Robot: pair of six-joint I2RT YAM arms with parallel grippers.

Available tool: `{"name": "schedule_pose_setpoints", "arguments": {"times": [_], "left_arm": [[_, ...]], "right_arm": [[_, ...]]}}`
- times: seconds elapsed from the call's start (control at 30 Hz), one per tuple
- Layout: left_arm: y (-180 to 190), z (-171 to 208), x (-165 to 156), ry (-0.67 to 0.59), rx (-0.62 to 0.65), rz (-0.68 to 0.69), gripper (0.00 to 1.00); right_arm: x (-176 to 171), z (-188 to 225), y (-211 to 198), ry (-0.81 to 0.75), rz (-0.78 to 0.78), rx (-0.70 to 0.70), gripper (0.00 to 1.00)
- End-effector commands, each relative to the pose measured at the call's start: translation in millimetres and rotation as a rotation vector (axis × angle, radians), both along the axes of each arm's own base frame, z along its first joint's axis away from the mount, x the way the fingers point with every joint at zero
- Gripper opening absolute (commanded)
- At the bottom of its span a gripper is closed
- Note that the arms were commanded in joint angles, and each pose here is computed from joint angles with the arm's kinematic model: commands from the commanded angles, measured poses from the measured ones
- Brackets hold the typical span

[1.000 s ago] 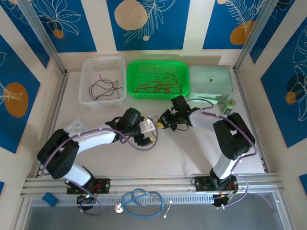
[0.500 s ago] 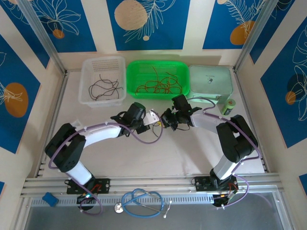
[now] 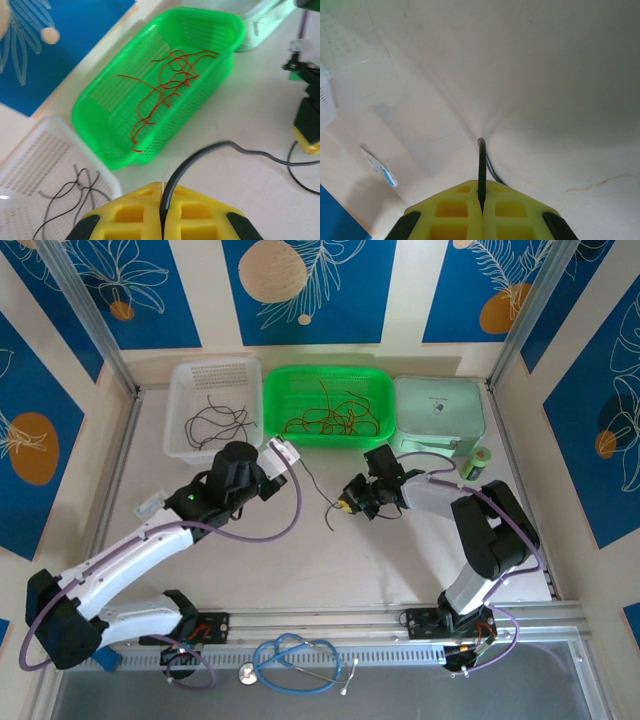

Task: Untangle the cables

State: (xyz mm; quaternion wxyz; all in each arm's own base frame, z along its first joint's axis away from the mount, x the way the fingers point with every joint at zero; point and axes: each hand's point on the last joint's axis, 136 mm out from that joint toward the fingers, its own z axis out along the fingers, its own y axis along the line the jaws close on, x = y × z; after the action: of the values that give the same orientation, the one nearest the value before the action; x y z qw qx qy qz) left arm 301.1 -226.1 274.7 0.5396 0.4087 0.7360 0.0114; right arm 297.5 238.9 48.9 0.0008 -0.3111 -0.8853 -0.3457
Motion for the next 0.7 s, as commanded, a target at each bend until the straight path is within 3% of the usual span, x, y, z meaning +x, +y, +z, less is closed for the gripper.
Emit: {"name": "schedule_pose_setpoints", "arguments": {"times": [0.0, 0.27, 0.4, 0.5, 0.6, 0.67], "left_arm": [[27, 50, 5, -0.086, -0.034, 0.145, 0.0], [42, 124, 11, -0.234, -0.081, 0.217, 0.0], [39, 164, 18, -0.307, -0.115, 0.236, 0.0], [38, 195, 25, -0.373, -0.121, 0.248, 0.0], [37, 221, 34, -0.432, -0.12, 0.258, 0.0], [40, 235, 44, -0.467, -0.109, 0.278, 0.0]], "right_arm": [[-8, -7, -11, 0.019, -0.018, -0.046, 0.0], [-4, -2, -5, 0.001, 0.007, -0.027, 0.0], [3, 37, 4, -0.16, 0.072, 0.007, 0.47], [1, 74, -6, -0.307, 0.089, -0.055, 0.74], [-5, 105, -24, -0.421, 0.094, -0.123, 0.86], [-13, 123, -35, -0.483, 0.094, -0.153, 0.88]]}}
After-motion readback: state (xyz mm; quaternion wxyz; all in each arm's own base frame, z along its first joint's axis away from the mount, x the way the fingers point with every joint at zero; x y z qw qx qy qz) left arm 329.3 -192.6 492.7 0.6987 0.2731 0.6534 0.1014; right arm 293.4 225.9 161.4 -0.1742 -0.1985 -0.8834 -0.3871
